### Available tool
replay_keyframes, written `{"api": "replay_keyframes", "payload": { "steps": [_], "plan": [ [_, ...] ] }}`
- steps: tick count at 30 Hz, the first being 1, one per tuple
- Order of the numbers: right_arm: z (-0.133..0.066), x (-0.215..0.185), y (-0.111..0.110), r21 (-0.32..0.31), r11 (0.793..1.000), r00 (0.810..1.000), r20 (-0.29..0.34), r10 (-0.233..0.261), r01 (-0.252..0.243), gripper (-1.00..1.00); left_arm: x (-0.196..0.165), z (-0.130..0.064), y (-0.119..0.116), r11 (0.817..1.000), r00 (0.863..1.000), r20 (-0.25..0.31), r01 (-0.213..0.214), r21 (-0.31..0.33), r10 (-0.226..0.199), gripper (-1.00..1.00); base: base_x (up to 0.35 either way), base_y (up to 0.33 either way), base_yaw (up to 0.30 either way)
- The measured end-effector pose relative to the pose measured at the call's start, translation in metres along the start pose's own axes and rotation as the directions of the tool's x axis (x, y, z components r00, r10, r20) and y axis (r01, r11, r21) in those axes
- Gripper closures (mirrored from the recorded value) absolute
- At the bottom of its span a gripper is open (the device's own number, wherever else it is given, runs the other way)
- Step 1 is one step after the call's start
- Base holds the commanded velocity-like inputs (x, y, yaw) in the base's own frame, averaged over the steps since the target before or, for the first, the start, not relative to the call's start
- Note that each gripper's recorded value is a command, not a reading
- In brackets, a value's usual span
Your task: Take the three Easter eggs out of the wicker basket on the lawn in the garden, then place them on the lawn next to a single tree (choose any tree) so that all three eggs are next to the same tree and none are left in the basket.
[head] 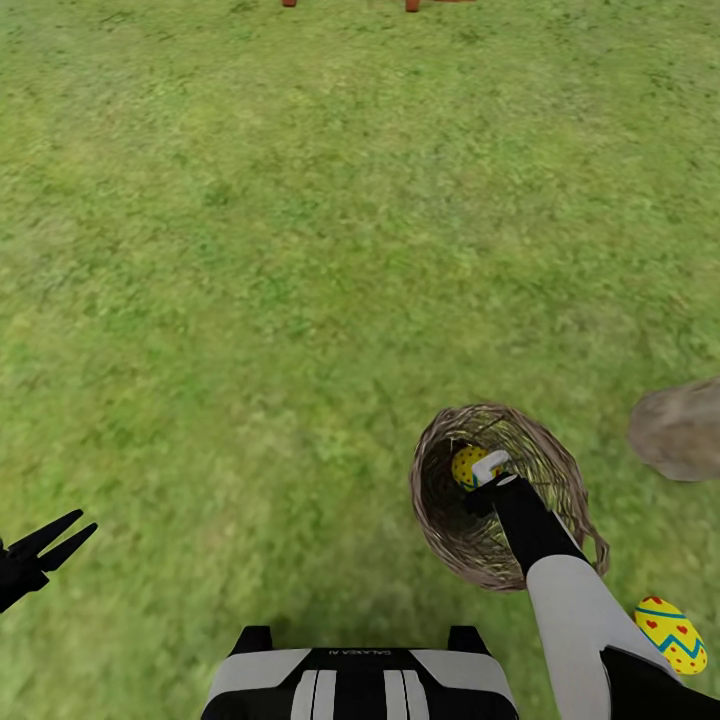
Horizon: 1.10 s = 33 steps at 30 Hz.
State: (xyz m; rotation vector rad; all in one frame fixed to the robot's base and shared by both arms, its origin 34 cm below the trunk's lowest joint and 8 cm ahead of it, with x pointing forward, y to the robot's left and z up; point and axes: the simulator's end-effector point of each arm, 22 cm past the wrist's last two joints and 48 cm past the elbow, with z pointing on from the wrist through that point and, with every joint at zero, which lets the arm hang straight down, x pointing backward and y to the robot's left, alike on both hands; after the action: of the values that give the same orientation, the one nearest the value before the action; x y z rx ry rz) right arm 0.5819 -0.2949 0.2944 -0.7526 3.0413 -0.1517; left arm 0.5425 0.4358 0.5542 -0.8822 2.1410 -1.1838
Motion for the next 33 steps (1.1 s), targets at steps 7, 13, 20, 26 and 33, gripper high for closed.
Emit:
{"api": "replay_keyframes", "payload": {
  "steps": [7,13,20,26,33],
  "plan": [
    [-0.001,-0.010,-0.003,0.006,1.000,0.999,0.041,-0.013,0.013,-1.00,0.000,0.000,0.000,1.000,1.000,0.000,0.002,0.000,-0.002,-1.00,0.000,0.000,0.000],
    [-0.003,-0.021,-0.003,0.001,1.000,0.997,0.073,-0.001,0.001,-1.00,0.001,0.001,0.000,1.000,1.000,0.000,0.001,0.001,-0.001,-1.00,0.000,0.000,0.000],
    [-0.003,-0.034,-0.008,0.017,0.998,0.989,0.139,0.051,-0.054,-1.00,0.001,0.000,0.000,1.000,1.000,0.000,0.001,0.001,-0.001,-1.00,0.000,0.000,0.000],
    [-0.003,-0.041,-0.010,0.037,0.998,0.984,0.175,0.040,-0.048,-1.00,0.000,0.000,0.000,1.000,1.000,0.000,0.000,0.001,0.000,-1.00,0.000,0.000,0.000],
    [-0.004,-0.044,-0.010,0.039,0.998,0.981,0.188,0.035,-0.043,-1.00,0.000,0.000,0.000,1.000,1.000,0.000,-0.001,0.001,0.001,-1.00,0.000,0.000,0.000]
  ]
}}
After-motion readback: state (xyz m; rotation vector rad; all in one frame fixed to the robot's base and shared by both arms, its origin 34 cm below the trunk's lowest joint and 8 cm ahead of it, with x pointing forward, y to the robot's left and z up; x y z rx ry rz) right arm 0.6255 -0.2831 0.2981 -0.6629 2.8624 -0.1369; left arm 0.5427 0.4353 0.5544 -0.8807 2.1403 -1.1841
